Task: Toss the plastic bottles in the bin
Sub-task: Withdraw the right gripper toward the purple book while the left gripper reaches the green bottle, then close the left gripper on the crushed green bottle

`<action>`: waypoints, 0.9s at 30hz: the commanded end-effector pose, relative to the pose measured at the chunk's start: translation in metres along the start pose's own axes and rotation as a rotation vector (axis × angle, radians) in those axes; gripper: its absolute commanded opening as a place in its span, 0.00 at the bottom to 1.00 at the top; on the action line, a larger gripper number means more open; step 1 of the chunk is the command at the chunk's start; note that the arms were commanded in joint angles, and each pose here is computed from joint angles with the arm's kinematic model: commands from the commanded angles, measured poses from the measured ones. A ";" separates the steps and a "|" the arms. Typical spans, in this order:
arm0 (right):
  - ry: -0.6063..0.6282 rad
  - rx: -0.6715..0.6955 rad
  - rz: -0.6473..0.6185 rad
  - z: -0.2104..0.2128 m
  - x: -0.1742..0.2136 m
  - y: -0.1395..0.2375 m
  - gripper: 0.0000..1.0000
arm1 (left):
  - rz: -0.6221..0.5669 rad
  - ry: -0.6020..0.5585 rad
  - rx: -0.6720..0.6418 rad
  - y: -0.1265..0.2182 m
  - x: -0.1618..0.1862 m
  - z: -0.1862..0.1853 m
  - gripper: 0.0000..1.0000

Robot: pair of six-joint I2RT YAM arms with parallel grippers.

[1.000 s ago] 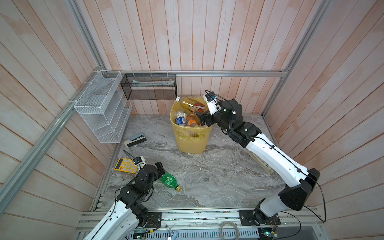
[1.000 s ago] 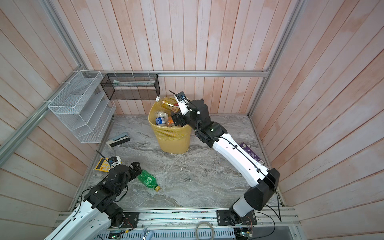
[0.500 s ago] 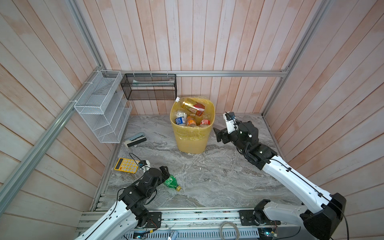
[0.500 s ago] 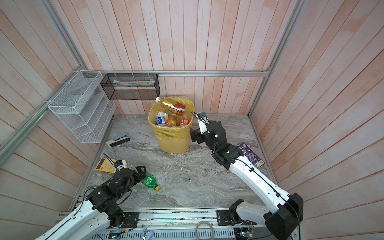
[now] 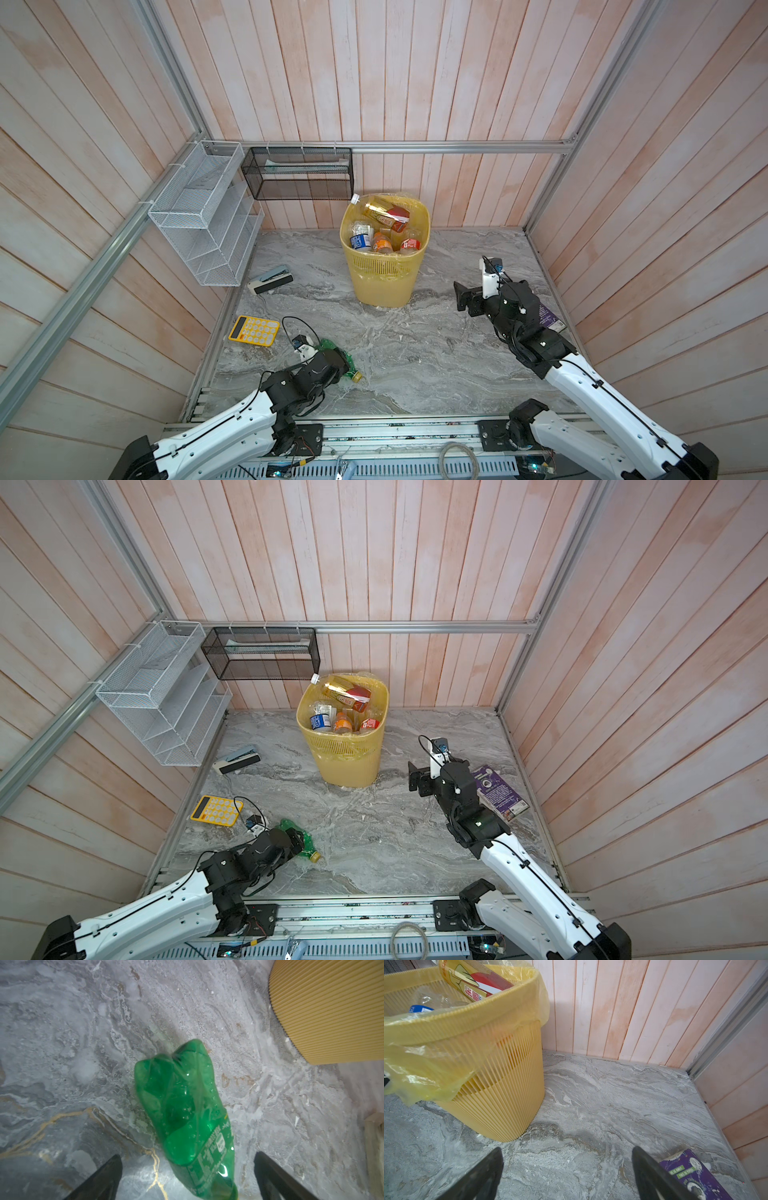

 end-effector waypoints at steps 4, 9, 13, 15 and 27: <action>-0.036 0.017 0.041 -0.004 0.020 -0.001 0.97 | -0.046 -0.046 -0.040 -0.008 -0.004 -0.010 1.00; -0.048 0.032 0.066 -0.007 0.037 0.001 0.97 | -0.069 -0.102 -0.091 -0.015 -0.005 -0.014 1.00; -0.054 0.051 0.072 -0.012 0.046 0.006 0.98 | -0.067 -0.149 -0.051 -0.022 -0.006 -0.028 1.00; -0.060 0.056 0.071 -0.014 0.048 0.008 0.98 | -0.048 -0.163 -0.031 -0.027 -0.006 -0.033 1.00; -0.068 0.026 0.090 -0.010 0.055 0.003 0.98 | 0.038 -0.326 -0.004 -0.048 -0.010 -0.056 0.96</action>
Point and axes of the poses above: each gripper's point midway between its finger pads, its own y axis back along the fingers, its own z axis along the line the jaws close on, x = y × z, the point moved 6 cm from there along y, back along the fingers, and after that the axes turned 7 degrees about y, right-handed, at the moved point
